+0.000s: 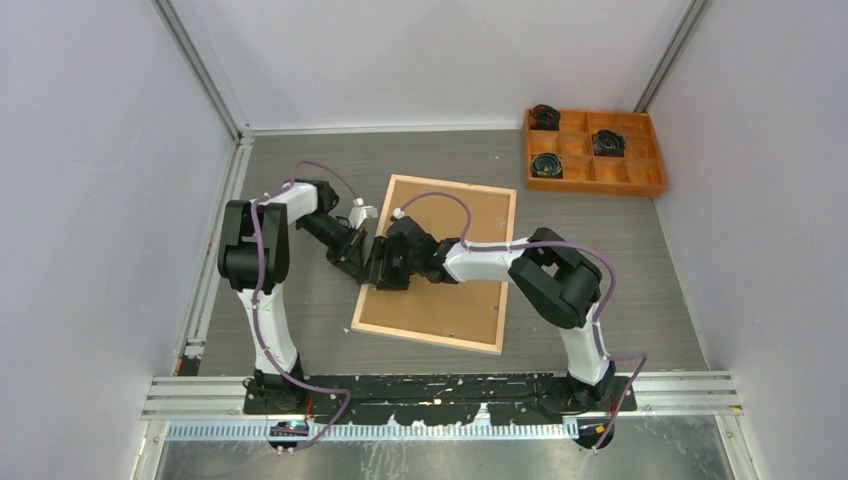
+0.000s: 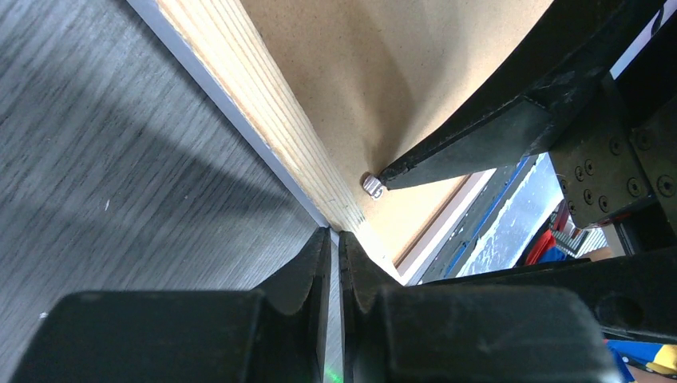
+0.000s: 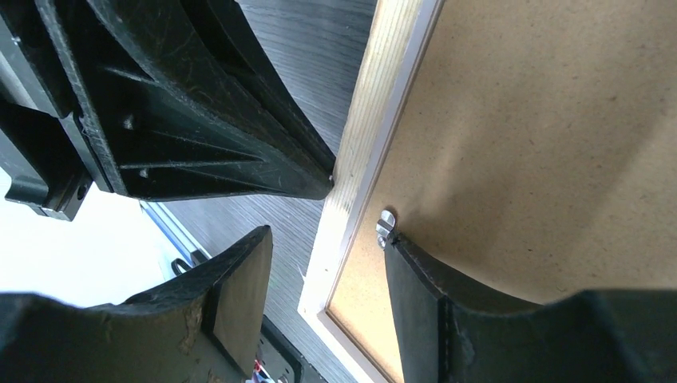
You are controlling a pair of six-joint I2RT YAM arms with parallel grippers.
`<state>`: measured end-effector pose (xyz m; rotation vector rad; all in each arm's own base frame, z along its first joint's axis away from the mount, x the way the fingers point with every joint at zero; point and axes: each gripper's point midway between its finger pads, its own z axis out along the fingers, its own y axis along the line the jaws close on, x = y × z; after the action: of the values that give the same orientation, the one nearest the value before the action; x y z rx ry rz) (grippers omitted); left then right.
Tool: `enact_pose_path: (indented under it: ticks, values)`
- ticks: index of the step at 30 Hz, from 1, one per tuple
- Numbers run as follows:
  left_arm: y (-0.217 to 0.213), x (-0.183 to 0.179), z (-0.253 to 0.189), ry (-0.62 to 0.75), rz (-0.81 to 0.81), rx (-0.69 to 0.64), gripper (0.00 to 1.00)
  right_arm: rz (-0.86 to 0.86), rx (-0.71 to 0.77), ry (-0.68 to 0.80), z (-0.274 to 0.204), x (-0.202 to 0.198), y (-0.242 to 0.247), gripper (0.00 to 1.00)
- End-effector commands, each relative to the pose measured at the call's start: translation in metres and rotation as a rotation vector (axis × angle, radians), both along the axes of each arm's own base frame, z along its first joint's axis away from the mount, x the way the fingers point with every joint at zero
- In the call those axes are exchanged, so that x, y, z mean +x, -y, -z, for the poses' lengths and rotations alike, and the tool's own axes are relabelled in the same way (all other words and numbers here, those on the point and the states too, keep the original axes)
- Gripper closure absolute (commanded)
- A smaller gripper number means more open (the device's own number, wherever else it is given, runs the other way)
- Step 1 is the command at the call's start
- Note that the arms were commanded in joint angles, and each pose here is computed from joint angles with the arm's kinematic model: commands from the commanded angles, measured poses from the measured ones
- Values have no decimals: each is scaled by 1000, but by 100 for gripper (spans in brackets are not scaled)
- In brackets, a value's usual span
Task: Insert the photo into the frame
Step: Install the photo frame at the center of the board.
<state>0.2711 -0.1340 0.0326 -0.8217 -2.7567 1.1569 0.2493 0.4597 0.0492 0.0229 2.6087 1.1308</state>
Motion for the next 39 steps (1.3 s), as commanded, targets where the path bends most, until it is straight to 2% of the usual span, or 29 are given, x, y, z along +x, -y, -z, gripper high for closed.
enact_pose_path:
  ticks: [1, 19, 27, 30, 39]
  values:
    - [1, 4, -3, 43, 22, -1, 91, -20, 24, 16, -1, 5, -8, 41]
    - [1, 3, -2, 41, 26, 1, 91, -46, 52, -2, 0, 3, -12, 43]
    - [-1, 5, -3, 51, 27, 6, 91, 16, 56, 61, -23, 28, 9, 42]
    - [-1, 4, -3, 49, 27, 7, 91, 32, 31, 89, -28, 30, 17, 39]
    - [0, 6, -3, 48, 22, 8, 91, -83, 62, 20, -18, -15, -2, 36]
